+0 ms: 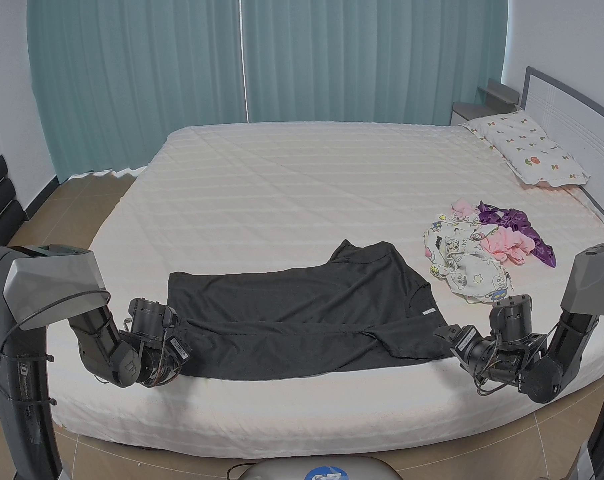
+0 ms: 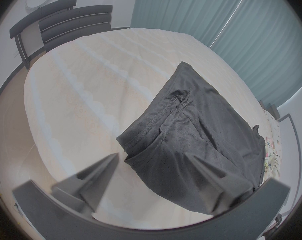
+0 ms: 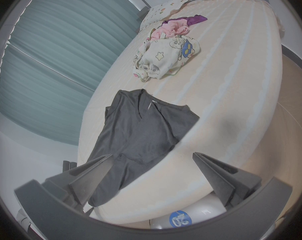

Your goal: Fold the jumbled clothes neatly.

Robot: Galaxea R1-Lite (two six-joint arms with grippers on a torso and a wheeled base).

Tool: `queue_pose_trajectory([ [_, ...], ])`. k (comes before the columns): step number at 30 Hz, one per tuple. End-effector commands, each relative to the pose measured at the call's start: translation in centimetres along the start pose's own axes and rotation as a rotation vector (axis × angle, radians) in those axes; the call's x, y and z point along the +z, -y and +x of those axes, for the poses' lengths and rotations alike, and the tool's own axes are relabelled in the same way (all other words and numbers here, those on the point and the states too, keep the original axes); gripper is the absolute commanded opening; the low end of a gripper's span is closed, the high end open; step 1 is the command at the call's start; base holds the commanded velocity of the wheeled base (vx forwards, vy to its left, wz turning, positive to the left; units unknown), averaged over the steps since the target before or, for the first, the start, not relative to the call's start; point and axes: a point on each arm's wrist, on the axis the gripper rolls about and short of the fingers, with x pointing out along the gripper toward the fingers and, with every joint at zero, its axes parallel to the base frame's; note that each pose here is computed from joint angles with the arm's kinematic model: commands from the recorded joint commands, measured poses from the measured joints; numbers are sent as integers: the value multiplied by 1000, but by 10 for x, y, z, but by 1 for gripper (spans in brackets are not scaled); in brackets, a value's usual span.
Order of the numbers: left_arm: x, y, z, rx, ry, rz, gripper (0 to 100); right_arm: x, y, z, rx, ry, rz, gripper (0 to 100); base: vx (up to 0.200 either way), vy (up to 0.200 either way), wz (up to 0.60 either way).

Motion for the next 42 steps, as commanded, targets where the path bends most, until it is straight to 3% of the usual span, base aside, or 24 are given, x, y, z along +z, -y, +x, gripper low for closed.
queue_pose_trajectory([
  [1,-4,-1,6,11,-7,3,0,-8,6,7,-32,-29,-12,100,0,0,0],
  [9,1,0,5,-38,42,-38,0,-17,13,24,-67,-57,-23,100,0,0,0],
  [18,12,-8,1,-46,45,-97,0,-9,-5,53,-42,-41,-18,100,0,0,0],
  [35,10,-9,0,-54,26,-105,0,-14,-5,74,-77,14,-26,100,0,0,0],
  [36,10,-9,0,-54,26,-105,0,-14,-5,75,-77,17,-26,0,0,0,0],
  [42,10,-9,0,-54,26,-105,0,-17,-2,87,-120,84,-31,0,0,0,0],
])
